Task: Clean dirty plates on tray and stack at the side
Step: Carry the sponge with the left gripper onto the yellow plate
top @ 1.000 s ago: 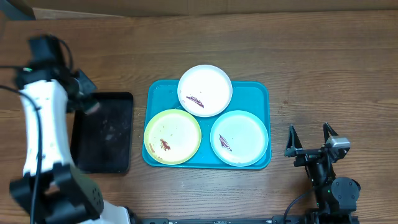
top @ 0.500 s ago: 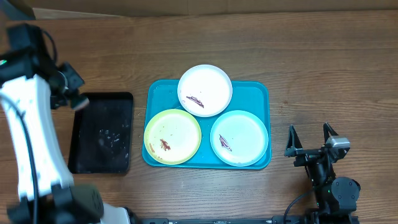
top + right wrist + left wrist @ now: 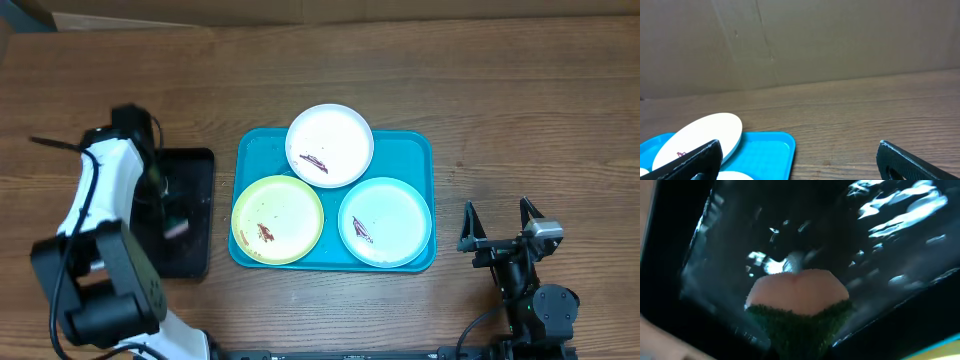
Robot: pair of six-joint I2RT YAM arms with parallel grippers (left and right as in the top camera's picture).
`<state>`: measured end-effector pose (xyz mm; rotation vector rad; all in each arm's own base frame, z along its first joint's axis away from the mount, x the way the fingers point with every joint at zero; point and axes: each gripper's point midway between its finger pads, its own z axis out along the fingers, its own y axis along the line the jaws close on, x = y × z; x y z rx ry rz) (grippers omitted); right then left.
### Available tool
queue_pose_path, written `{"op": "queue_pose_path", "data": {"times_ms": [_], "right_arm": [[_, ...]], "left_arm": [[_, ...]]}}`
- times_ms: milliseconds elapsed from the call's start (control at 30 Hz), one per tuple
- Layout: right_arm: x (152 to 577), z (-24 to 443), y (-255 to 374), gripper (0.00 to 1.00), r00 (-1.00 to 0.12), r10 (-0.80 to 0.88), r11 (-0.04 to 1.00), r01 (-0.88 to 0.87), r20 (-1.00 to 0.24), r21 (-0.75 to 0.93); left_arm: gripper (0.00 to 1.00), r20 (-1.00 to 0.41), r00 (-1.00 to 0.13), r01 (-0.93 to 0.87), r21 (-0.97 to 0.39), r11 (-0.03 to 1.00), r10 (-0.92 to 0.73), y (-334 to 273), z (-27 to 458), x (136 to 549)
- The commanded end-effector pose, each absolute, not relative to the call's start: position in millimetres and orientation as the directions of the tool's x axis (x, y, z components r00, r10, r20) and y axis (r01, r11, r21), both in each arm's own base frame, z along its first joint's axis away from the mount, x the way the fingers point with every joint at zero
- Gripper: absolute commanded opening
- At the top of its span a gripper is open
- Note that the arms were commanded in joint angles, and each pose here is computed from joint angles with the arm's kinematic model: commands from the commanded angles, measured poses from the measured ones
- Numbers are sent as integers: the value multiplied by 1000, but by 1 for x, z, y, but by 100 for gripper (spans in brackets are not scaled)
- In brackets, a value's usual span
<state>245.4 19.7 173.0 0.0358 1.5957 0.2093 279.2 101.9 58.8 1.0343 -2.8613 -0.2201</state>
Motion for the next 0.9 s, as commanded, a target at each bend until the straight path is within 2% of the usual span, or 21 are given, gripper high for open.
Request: {"op": "queue_pose_path", "data": {"times_ms": [0,100,200,367,433,533,633,700,867], "right_arm": [[246,171,17,100,-34,150,984,-96,-988,153],[246,171,17,100,-34,150,984,-96,-988,153],[246,171,17,100,-34,150,984,-96,-988,153],[246,171,17,100,-34,150,984,-96,-988,153],[246,171,17,100,-34,150,984,-96,-988,153],[246,171,17,100,-34,150,984,-96,-988,153],[246,171,17,100,-34,150,984,-96,-988,153],[246,171,17,100,-34,150,984,-96,-988,153],[246,171,17,100,-34,150,984,-96,-988,153]], "left_arm": [[4,-136,-718,-696,133,705,-683,122,122,301],[4,-197,-706,-704,91,705,-680,122,175,307],[4,-252,-690,-694,-34,719,-678,108,231,312],[4,-261,-721,-525,-400,751,-642,36,304,315],[4,-253,-756,-445,-478,757,-604,8,318,311],[4,-241,-810,-385,-471,794,-535,-20,316,301],[4,-206,-872,-341,-394,854,-443,-45,296,292],[4,-173,-916,-292,-332,897,-362,-65,273,287],[4,-84,-973,-181,-288,941,-213,-123,203,279]]}}
